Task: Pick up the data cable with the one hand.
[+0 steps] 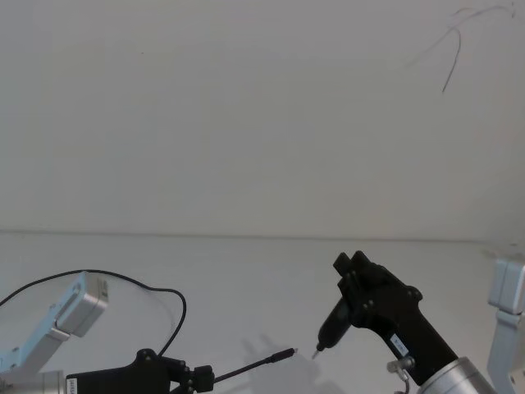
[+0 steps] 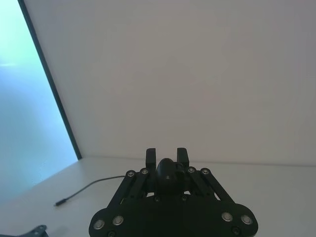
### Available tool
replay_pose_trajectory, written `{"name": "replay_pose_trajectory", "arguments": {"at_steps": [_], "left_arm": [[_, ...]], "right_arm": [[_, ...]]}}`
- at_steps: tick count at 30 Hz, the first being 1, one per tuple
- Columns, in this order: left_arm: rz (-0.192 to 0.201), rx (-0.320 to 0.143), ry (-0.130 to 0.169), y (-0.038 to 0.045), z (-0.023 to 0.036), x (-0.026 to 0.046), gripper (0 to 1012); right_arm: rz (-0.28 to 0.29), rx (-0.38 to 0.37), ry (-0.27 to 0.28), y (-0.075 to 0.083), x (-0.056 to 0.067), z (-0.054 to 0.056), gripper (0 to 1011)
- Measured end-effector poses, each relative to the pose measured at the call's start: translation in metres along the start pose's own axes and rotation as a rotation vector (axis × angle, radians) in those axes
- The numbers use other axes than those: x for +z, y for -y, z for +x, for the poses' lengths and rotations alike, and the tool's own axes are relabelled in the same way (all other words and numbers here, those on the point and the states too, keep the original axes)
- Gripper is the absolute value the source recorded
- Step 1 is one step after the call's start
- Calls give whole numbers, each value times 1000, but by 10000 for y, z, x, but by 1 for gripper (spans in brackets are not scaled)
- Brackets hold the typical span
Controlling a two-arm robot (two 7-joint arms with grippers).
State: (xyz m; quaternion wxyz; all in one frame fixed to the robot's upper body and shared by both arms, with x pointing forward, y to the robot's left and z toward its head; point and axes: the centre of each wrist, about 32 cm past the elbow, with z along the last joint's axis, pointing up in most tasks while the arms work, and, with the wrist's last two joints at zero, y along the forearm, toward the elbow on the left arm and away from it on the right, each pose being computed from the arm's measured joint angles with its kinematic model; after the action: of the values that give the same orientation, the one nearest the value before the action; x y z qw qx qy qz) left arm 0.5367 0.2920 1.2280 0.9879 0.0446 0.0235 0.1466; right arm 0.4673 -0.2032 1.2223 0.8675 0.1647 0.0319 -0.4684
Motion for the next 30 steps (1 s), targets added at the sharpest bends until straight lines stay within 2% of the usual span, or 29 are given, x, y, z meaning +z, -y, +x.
{"name": "replay_pose_trajectory", "arguments": {"at_steps": [13,30], "left_arm": [[-1,-2,-1,-5,-1,-1,34],[-1,-4,-2,-8,-1,-1,34]], "right_arm": [[18,33,-87,-110,-5,-2,250],[23,45,-137,-149,1,1,250]]}}
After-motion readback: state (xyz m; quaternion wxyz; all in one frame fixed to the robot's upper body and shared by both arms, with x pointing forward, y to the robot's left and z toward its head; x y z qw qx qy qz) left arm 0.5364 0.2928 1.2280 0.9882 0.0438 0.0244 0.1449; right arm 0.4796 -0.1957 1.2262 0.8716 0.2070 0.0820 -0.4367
